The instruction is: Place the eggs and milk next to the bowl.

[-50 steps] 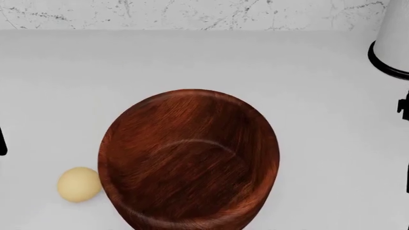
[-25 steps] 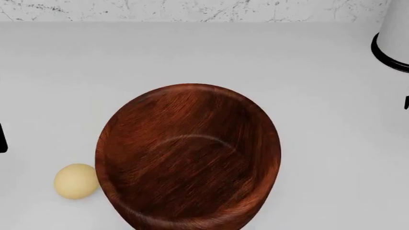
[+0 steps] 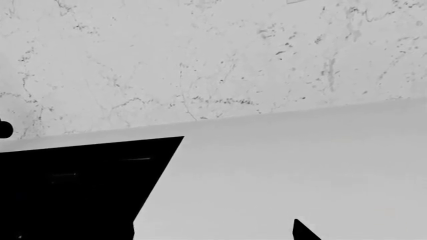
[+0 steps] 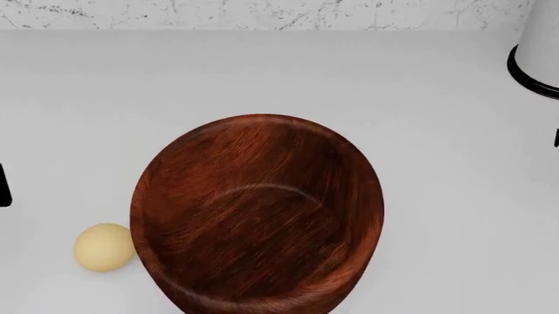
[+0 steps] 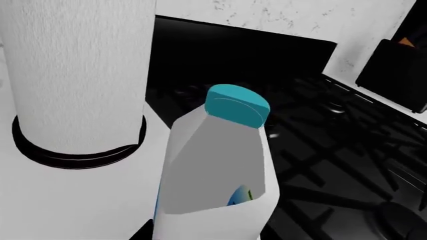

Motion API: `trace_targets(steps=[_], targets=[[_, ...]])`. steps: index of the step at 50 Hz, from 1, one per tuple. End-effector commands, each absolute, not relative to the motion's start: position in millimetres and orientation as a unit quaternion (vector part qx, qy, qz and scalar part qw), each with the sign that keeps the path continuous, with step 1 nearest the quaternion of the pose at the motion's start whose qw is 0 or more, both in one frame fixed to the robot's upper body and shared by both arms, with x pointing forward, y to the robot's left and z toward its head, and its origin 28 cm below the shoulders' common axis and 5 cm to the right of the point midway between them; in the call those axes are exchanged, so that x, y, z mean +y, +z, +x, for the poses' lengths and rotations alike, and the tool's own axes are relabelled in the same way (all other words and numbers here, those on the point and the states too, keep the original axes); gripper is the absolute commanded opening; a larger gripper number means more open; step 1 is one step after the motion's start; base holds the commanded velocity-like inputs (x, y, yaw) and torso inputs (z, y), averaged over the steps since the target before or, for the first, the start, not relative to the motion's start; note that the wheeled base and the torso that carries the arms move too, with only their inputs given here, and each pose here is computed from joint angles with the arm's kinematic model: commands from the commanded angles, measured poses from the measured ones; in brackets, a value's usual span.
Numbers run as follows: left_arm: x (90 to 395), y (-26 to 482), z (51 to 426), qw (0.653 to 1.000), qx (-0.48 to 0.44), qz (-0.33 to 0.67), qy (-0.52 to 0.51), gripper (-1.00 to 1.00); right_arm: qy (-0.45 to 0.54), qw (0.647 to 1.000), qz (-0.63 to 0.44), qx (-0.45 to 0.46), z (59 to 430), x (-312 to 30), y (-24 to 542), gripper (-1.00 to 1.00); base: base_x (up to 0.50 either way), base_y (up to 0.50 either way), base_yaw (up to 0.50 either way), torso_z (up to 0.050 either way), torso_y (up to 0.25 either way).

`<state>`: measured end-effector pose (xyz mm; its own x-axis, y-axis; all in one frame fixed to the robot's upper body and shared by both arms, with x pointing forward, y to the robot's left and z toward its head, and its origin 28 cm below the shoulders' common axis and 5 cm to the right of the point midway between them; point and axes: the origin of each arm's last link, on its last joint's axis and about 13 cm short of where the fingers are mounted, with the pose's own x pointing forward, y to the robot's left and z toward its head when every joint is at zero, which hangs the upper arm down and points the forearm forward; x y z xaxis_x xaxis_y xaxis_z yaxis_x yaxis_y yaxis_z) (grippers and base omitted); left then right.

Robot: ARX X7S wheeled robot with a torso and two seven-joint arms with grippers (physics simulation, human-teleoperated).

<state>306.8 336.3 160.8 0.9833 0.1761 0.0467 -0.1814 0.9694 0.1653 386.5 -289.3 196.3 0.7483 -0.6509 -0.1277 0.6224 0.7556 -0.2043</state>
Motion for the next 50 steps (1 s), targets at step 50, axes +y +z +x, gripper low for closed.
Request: trace_targets(steps=[50], targets=[[327, 114, 263, 0.993, -0.031, 0.079, 0.083, 1.0, -0.137, 0.98, -0.144, 0.026, 370, -281, 251, -1.0, 0.0, 0.0, 0.0, 0.0, 0.001]])
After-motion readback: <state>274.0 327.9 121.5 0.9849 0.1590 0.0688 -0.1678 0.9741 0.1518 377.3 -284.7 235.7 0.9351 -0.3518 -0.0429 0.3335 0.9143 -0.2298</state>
